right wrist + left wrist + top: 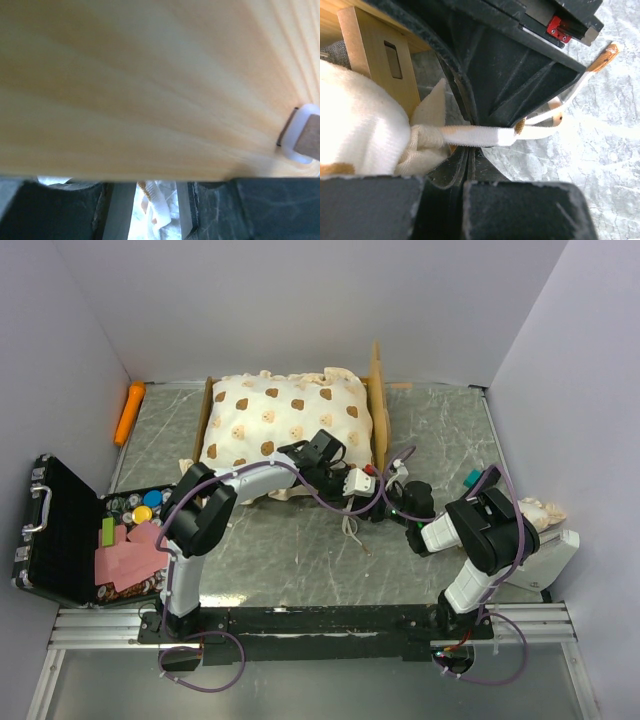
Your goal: Set up the pet bed
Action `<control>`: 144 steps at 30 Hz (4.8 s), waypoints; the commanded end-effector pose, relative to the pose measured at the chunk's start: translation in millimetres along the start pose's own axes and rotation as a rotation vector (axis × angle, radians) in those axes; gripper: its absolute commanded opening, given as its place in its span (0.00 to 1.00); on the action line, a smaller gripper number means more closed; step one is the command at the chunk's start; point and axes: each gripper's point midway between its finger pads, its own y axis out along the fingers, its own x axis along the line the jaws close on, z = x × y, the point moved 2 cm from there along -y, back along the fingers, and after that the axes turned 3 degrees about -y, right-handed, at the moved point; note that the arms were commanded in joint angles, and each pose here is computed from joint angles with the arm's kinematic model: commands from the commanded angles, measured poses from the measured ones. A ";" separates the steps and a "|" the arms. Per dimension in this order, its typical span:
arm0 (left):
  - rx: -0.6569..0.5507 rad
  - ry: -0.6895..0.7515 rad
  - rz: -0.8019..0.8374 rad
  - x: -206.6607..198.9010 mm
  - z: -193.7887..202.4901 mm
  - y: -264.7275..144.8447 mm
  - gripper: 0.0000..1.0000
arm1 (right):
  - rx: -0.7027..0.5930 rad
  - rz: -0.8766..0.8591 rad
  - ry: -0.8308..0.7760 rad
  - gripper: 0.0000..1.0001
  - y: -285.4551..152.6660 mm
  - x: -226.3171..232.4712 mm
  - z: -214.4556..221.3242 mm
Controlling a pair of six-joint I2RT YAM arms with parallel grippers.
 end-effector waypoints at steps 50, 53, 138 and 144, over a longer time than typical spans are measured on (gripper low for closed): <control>0.128 0.275 0.136 -79.5 -14.9 -63.4 0.50 | -0.037 0.131 -0.081 0.00 -2.9 1.4 -20.1; 0.004 0.335 0.147 -90.0 -39.6 -42.4 0.54 | -0.042 0.112 -0.063 0.00 -0.9 3.8 -20.0; -0.046 -0.176 -0.054 -51.5 69.8 -87.8 0.01 | -0.248 0.453 -0.662 0.00 -45.9 81.8 -211.7; 0.035 -0.174 0.010 -84.6 92.2 -81.3 0.01 | -0.235 0.512 -0.720 0.00 -37.6 76.5 -243.6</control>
